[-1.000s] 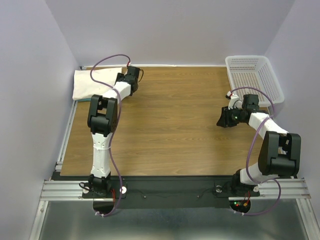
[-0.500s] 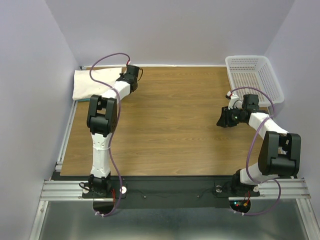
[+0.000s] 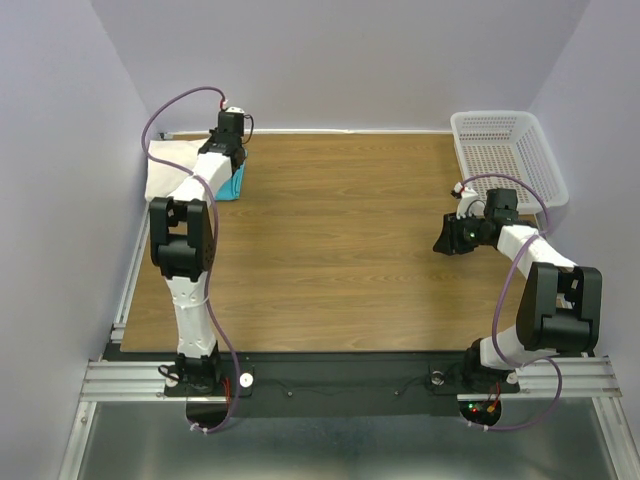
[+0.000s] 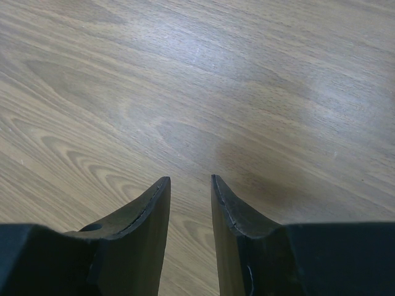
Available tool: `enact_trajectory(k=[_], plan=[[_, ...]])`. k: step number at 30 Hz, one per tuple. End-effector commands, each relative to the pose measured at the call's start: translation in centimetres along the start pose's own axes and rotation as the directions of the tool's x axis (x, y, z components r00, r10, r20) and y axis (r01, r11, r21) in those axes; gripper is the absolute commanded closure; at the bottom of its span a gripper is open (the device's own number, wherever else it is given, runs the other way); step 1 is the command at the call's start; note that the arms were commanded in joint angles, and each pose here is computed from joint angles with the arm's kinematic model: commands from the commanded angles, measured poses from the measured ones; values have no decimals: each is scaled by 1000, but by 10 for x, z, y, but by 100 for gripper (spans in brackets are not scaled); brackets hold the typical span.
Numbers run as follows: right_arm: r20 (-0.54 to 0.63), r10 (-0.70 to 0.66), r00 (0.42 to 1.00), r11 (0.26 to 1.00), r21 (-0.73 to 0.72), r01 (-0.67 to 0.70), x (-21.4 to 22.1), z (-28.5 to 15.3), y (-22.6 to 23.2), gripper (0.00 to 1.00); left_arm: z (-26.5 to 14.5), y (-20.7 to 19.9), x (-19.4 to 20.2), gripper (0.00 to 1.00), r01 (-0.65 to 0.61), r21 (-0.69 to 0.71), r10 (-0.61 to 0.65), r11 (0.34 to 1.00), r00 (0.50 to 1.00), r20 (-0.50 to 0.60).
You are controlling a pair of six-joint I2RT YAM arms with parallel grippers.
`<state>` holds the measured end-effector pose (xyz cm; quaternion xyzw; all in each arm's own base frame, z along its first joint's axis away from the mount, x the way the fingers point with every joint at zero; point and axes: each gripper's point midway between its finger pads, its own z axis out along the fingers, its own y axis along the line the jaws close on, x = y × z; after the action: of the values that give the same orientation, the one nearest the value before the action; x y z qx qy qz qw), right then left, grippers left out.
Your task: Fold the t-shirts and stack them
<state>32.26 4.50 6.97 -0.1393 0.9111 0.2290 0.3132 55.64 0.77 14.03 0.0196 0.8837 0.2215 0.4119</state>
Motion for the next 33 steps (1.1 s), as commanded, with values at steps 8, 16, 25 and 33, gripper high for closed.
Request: enact_trajectory(k=[8, 16, 25, 33], plan=[[46, -39, 998, 999, 16, 38, -18, -9, -2, 62, -6, 1, -4, 91, 103, 156, -108, 982, 994, 21], [45, -38, 998, 999, 19, 37, -18, -9, -2, 62, 0, -27, 15, 91, 92, 296, -89, 951, 996, -26], [44, -38, 998, 999, 22, 37, -18, -9, -3, 62, -4, -52, 40, 48, 109, 420, -78, 901, 993, -90], [43, -42, 998, 999, 28, 40, -18, -9, -4, 62, -50, -47, 1, 41, 184, 626, -223, 758, 975, -15]])
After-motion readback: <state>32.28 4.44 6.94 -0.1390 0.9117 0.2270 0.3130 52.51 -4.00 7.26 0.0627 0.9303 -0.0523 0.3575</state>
